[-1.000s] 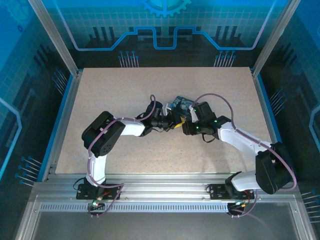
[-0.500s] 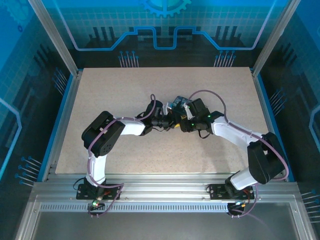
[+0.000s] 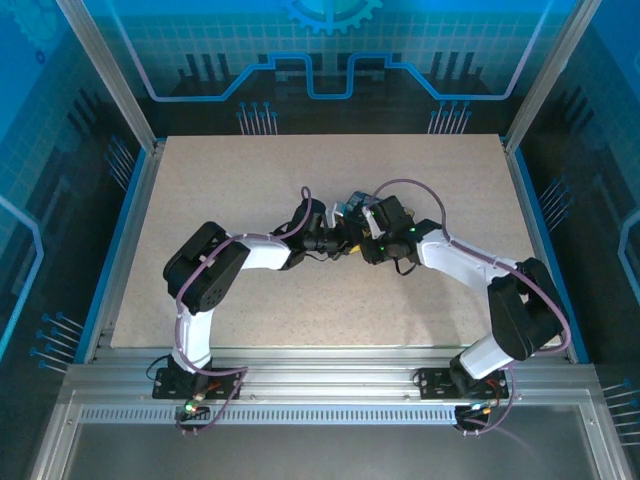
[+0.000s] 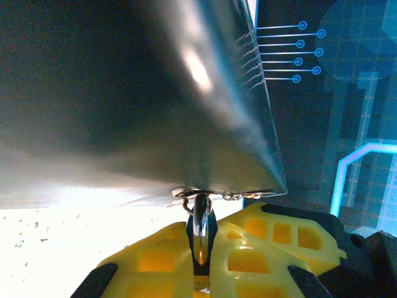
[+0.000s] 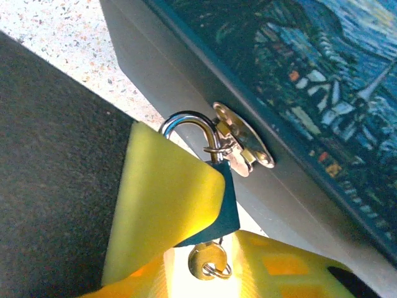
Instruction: Unlock the padlock with the key
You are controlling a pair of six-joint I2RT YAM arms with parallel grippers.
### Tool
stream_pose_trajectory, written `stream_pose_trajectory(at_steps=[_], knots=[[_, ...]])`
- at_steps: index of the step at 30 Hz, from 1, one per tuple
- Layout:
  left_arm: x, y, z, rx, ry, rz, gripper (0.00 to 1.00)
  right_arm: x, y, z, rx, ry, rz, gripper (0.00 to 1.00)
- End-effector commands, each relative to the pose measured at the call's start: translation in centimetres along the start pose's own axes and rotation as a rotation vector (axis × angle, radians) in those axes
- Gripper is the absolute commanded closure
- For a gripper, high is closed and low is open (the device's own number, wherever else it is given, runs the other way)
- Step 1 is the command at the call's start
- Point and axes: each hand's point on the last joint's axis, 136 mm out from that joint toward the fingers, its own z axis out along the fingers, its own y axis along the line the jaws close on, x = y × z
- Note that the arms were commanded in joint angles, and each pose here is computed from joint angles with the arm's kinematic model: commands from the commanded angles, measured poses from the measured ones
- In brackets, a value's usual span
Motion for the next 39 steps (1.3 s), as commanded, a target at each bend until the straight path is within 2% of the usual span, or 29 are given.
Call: stream_pose_trajectory(at_steps=[1, 4, 13, 19, 26, 33, 39], knots=[[0.3, -2.9, -0.2, 0.071, 0.029, 0.042, 1.0, -1.6, 0.4, -0.2, 0.002, -0.038, -0.013, 0.79], [0.3, -2.6, -0.1, 0.063, 0.031, 0.039, 1.0, -1.6, 0.7, -0.1, -0.016, -0.031, -0.02, 1.0], [0.5, -2.2, -0.2, 0.054, 0.028, 0.039, 1.0, -0.4, 1.2, 0.8, -0.052, -0.002, -0.022, 1.0], [0.4, -0.3, -0.6, 0.008, 0.002, 0.019, 0.81, 0.8, 1.4, 1.6, -0.066, 0.026, -0.04, 1.0], [0.1, 2.1, -1.8, -0.035, -0.046, -0.017, 0.66, 2.5, 2.1, 2.8, -0.077, 0.066, -0.072, 1.0], [-0.3, 3.9, -3.7, -0.059, -0.096, -0.046, 0.62, 4.0, 2.4, 4.1, -0.075, 0.118, -0.079, 1.0], [-0.7, 4.4, -5.0, -0.065, -0.119, -0.043, 0.61, 4.4, 2.0, 3.7, -0.058, 0.119, -0.077, 1.0]])
